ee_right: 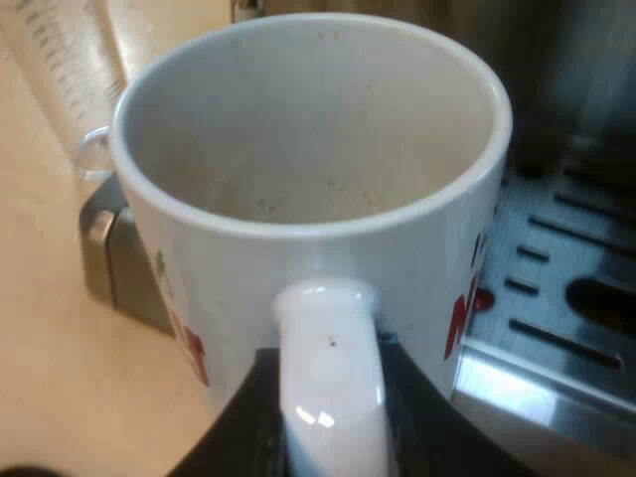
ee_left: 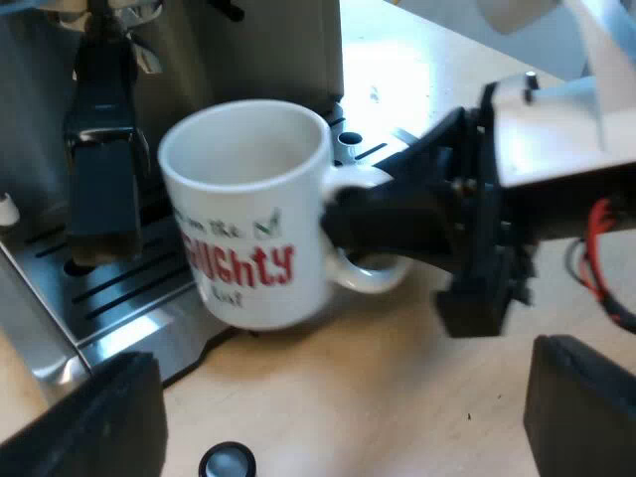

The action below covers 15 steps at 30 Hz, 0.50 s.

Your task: Place mug into machine

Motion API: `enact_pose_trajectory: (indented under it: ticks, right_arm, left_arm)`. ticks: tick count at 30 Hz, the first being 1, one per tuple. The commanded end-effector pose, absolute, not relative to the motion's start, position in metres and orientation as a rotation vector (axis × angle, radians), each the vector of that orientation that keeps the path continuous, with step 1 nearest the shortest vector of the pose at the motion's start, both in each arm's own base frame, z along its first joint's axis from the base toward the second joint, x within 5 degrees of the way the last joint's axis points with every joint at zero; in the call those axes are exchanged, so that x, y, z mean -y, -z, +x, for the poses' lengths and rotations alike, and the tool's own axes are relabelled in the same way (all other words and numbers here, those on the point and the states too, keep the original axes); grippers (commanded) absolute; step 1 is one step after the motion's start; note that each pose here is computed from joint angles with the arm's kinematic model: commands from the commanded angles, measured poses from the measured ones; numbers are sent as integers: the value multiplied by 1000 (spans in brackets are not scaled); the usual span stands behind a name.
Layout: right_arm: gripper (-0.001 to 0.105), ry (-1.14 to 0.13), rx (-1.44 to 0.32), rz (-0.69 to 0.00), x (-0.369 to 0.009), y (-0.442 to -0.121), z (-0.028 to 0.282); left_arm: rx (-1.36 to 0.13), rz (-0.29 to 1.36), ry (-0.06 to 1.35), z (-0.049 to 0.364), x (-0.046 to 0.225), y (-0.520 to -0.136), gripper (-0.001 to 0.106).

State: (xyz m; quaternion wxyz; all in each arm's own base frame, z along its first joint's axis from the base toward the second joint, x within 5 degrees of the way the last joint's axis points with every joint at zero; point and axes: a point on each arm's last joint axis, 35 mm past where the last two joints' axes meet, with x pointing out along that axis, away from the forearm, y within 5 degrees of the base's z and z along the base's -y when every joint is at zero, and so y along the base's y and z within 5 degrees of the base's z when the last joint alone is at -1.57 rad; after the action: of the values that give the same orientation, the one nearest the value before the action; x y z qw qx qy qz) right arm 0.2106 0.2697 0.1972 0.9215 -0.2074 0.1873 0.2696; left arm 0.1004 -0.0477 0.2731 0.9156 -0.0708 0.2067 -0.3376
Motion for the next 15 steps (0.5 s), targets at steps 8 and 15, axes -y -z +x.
enact_pose_trajectory:
  ticks: [8,15]
  right_arm:
    - [0,-491,-282,-366,-283,-197,232]
    - [0,-464,-286,-365,-283,-188,243]
  left_arm:
    - [-446,-143,706,98,48,-272,86]
    - [-453,-143,705,98,48,-271,86]
